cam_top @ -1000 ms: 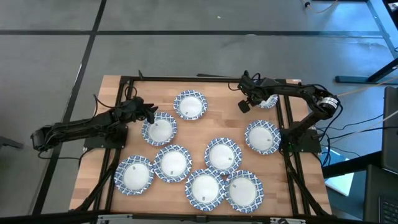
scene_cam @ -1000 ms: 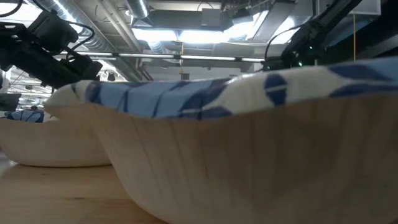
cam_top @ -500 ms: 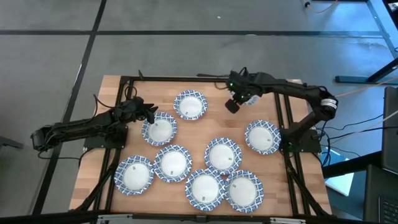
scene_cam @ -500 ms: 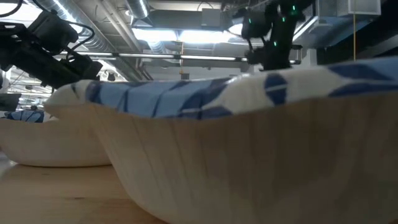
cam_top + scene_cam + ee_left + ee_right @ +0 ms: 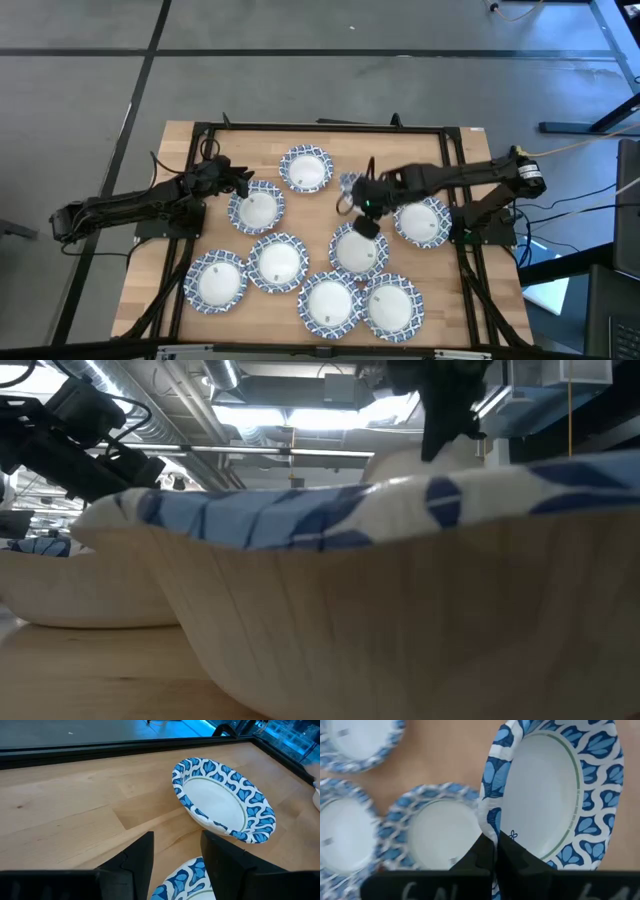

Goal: Nest bowls inside each other
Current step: Stack the white patterned bowl on the white patterned bowl

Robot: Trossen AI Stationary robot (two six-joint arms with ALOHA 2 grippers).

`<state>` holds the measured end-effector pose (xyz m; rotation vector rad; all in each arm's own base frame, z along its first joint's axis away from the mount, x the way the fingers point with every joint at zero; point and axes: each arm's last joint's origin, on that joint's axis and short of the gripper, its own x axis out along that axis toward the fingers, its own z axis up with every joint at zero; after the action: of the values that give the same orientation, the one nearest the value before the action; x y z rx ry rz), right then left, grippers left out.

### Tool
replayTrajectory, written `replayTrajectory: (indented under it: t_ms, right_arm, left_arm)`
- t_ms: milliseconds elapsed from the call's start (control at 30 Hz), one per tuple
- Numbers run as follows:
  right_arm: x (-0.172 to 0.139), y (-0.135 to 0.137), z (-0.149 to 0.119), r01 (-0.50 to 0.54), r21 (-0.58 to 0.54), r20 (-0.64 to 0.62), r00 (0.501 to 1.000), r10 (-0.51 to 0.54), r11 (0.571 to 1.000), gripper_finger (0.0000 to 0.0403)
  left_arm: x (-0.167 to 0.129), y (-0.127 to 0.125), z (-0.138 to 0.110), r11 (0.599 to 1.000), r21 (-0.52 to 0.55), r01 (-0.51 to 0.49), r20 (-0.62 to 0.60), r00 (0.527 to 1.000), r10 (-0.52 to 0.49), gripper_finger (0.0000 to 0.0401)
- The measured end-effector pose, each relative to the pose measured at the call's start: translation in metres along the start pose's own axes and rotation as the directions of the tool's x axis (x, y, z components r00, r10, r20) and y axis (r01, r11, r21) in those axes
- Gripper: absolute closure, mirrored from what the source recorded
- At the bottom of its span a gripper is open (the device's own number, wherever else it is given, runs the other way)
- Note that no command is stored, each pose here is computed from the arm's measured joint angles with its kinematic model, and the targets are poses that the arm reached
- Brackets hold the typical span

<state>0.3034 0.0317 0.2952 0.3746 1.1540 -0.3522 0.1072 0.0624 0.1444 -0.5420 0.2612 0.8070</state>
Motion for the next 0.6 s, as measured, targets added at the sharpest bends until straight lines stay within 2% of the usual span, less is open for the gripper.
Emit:
replayTrajectory:
  t_ms: [367,600]
  right_arm:
    - [-0.032,0.08,-0.052,-0.196,-0.005,0.024,0.98,0.196,0.981,0.0397]
    - [-0.022,0.094,-0.068,-0.122,0.031,0.071,0.99,0.12,0.992,0.0396]
  left_arm:
    - [0.0,0.005,-0.008,0.999,-0.002,-0.045,-0.082,0.996,0.045,0.0244]
    - [-0.002,0.009,-0.016,0.995,0.001,-0.095,-0.161,0.983,0.094,0.0244]
